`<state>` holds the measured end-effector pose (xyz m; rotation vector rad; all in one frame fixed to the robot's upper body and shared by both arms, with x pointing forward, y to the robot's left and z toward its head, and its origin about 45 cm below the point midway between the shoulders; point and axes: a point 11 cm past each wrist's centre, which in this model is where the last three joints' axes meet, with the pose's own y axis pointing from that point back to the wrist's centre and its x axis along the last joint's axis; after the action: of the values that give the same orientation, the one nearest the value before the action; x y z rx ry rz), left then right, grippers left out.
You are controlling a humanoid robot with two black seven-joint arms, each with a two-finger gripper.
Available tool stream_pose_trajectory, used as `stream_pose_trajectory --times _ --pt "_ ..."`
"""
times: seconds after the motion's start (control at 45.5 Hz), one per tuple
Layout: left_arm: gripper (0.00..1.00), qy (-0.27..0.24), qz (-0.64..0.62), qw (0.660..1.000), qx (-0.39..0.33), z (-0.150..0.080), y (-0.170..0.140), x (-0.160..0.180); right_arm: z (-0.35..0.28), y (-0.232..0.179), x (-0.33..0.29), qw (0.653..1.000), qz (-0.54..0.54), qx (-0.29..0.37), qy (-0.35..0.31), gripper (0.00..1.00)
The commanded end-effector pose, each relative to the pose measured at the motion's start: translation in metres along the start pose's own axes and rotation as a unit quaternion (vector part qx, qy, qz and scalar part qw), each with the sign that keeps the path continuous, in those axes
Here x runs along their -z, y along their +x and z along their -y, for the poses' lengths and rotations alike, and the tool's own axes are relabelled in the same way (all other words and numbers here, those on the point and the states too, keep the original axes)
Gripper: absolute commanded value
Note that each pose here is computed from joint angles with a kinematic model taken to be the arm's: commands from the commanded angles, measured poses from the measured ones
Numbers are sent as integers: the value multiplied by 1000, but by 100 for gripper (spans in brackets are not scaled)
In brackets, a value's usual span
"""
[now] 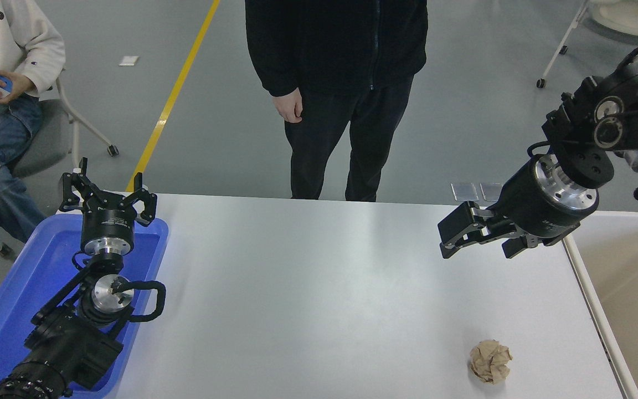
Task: Pick up paper ball place in dustbin
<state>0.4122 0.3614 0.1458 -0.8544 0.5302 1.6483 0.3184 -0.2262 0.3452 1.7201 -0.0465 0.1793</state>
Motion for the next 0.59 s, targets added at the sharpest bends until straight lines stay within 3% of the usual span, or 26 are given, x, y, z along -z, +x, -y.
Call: stream_pose_trajectory --times 0.0,0.571 --pt "99 0 -1 1000 0 0 0 1 0 0 0 1000 0 0 0 100" --pt "99 0 0 1000 0 0 0 0 0 0 -1 1000 4 1 -1 100"
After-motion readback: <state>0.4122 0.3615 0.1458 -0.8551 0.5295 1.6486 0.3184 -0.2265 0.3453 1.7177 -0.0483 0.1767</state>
